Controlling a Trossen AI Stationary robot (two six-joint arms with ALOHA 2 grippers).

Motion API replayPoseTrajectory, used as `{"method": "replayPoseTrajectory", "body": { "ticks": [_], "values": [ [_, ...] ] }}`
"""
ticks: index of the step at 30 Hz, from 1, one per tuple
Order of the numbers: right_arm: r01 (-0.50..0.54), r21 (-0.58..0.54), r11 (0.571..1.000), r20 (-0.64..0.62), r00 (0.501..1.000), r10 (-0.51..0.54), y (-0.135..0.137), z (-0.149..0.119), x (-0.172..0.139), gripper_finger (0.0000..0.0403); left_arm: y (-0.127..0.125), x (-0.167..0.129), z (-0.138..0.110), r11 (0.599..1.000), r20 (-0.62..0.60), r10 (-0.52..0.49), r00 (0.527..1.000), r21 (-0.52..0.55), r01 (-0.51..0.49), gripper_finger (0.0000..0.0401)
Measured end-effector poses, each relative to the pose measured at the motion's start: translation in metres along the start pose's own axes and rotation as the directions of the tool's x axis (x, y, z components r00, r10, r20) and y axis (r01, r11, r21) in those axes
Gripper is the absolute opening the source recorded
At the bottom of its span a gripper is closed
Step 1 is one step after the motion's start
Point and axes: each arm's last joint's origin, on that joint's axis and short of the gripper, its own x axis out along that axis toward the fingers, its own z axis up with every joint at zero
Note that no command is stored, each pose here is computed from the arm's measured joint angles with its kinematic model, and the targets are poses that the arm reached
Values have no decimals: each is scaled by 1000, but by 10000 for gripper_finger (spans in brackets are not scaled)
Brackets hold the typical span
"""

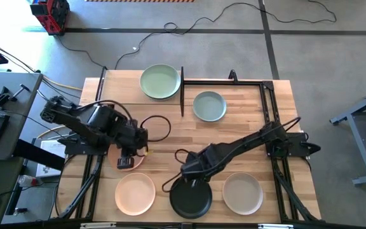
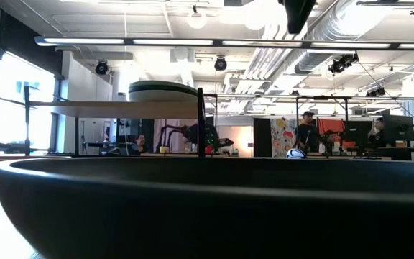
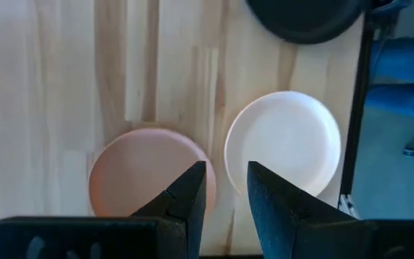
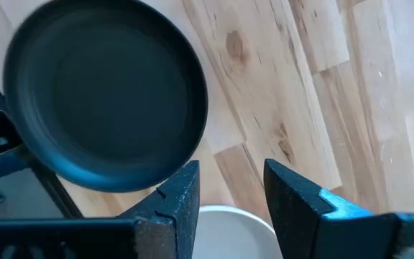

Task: Place and stack plates onto a shelf
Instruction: Stack the black plate on top of the green plate on the shelf

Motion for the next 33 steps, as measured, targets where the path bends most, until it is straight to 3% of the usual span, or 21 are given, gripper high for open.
{"method": "replayPoseTrajectory", "body": {
  "ticks": [12, 20, 28, 33],
  "values": [
    [0, 46, 999, -6, 1000, 1, 3, 29, 41, 133, -12, 0, -4, 999, 7, -18, 1000, 30, 18, 90],
    [-31, -20, 999, -32, 999, 31, 10, 42, 72, 133, -18, 0, -7, 998, 2, -26, 1000, 56, 25, 90],
    [-71, -168, 983, -95, 994, 55, 20, 46, 105, 133, -19, 0, -7, 998, 1, -26, 1000, 61, 26, 90],
    [-48, -191, 980, -114, 993, 27, 22, 47, 121, 133, -19, 0, -7, 998, 1, -27, 1000, 61, 27, 90]
  ]
}}
